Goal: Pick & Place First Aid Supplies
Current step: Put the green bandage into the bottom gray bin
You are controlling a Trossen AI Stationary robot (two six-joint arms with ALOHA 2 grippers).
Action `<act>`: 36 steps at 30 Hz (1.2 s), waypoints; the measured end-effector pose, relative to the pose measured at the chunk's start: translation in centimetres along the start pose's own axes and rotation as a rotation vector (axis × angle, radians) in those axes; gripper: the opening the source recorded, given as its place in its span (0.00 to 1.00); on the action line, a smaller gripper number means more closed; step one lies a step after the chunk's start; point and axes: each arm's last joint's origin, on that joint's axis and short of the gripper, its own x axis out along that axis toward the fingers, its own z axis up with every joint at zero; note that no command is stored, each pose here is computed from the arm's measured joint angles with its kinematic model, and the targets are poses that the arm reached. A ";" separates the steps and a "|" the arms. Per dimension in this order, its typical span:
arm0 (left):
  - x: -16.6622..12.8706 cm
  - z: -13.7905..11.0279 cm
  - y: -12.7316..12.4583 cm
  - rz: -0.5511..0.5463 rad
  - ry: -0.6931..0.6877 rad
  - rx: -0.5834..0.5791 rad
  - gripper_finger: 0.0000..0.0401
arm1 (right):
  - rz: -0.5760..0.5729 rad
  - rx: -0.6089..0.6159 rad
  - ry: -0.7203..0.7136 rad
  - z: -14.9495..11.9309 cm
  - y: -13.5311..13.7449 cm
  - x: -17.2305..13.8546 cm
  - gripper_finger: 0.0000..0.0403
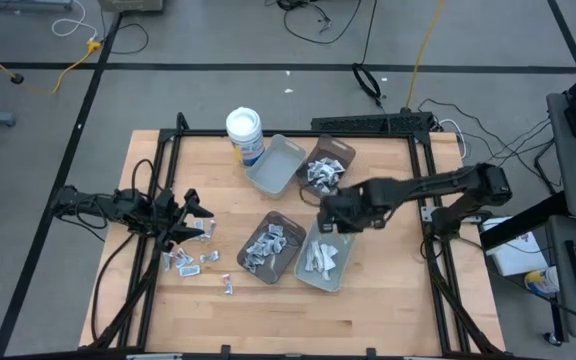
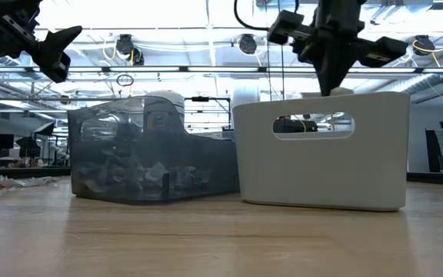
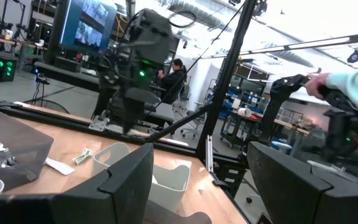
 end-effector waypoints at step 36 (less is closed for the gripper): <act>0.0 0.0 0.0 0.000 0.000 0.000 0.66 | 0.000 -0.124 -0.028 -6.4 4.4 9.4 0.07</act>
